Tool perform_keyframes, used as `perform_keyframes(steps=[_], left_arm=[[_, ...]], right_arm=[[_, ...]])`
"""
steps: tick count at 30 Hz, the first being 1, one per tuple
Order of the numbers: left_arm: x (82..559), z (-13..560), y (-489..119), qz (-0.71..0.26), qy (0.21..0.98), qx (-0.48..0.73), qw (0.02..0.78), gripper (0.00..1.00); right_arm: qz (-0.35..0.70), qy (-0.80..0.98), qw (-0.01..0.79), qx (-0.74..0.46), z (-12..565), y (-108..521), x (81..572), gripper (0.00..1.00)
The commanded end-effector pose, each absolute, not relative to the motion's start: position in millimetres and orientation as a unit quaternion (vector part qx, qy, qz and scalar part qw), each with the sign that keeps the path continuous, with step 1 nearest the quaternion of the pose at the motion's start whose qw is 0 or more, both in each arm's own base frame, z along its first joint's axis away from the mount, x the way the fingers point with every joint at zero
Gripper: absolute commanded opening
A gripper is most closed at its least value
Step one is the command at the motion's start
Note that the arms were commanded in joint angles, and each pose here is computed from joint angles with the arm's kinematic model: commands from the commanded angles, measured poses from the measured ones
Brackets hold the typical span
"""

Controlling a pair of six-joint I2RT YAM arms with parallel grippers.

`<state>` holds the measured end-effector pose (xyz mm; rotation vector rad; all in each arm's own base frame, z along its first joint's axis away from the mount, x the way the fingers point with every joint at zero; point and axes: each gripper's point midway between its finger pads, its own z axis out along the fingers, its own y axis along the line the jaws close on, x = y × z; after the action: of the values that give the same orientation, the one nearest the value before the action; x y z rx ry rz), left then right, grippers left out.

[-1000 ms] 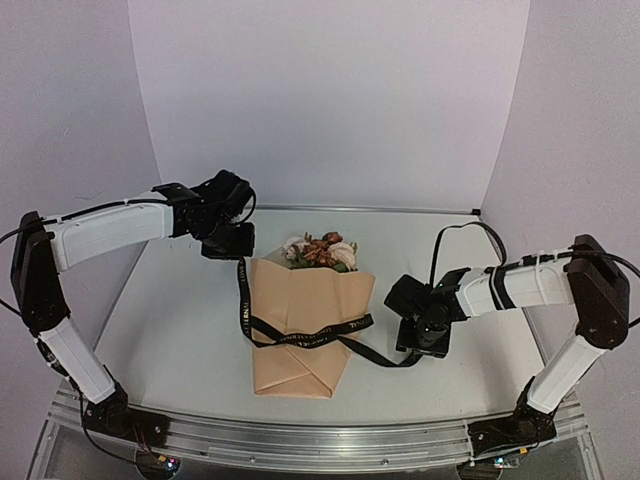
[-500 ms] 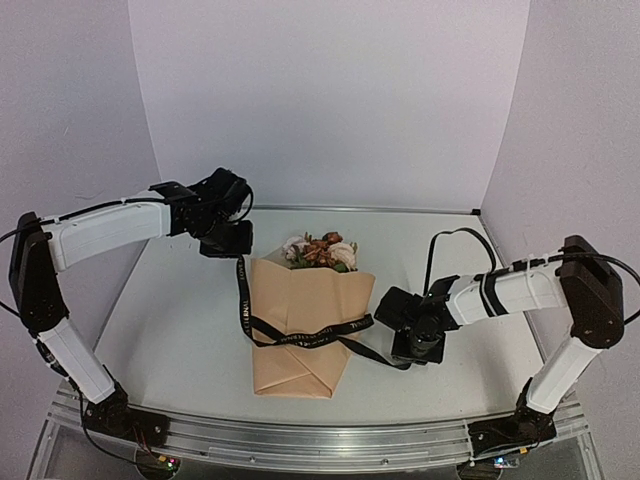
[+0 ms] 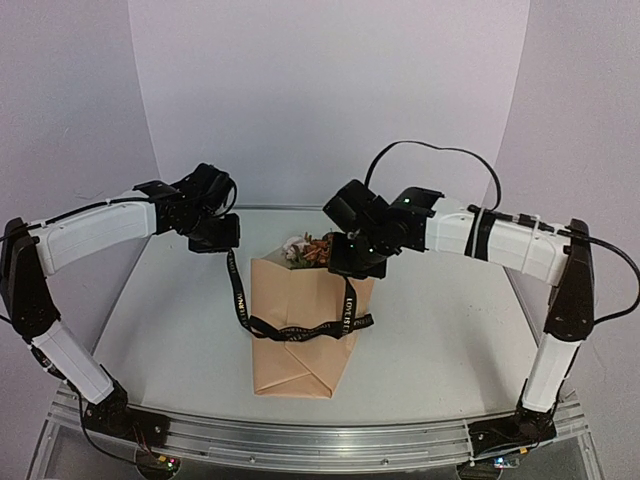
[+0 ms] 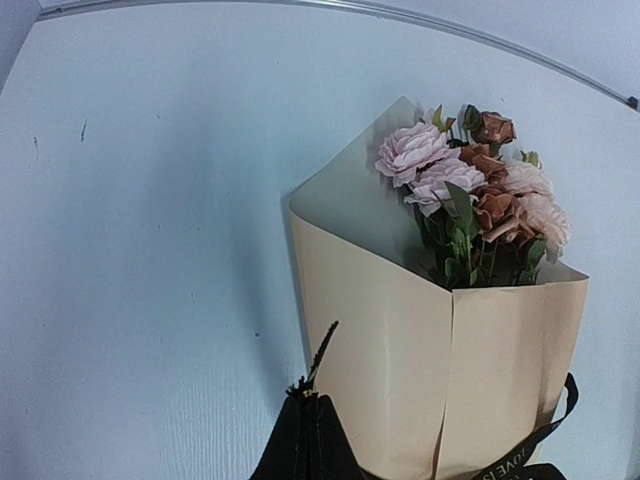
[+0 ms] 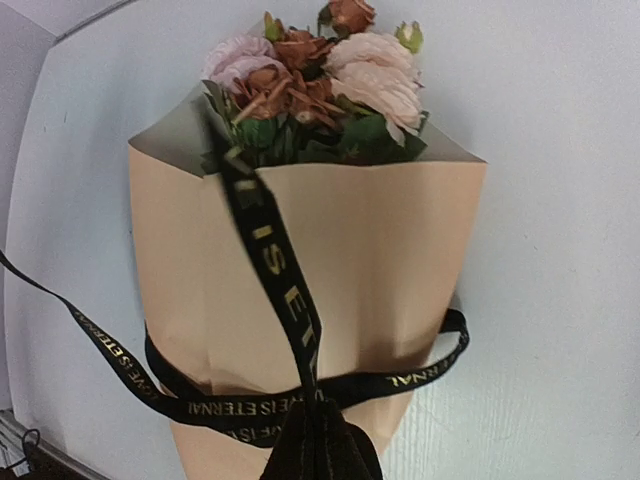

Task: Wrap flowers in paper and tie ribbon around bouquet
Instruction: Cross the ribbon over the folded bouquet.

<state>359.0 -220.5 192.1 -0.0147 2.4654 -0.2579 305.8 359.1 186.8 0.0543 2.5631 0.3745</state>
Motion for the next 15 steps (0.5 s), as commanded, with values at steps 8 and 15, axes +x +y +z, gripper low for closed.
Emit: perform_keyframes(steps=[8, 15], left_arm=[[360, 231, -226, -0.139, 0.92, 0.015, 0.365, 0.0], [335, 214, -205, -0.158, 0.921, -0.046, 0.354, 0.0]], right_arm=[[0.11, 0.985, 0.121, 0.061, 98, 353, 310, 0.0], [0.093, 0.987, 0.111, 0.073, 87, 342, 297, 0.0]])
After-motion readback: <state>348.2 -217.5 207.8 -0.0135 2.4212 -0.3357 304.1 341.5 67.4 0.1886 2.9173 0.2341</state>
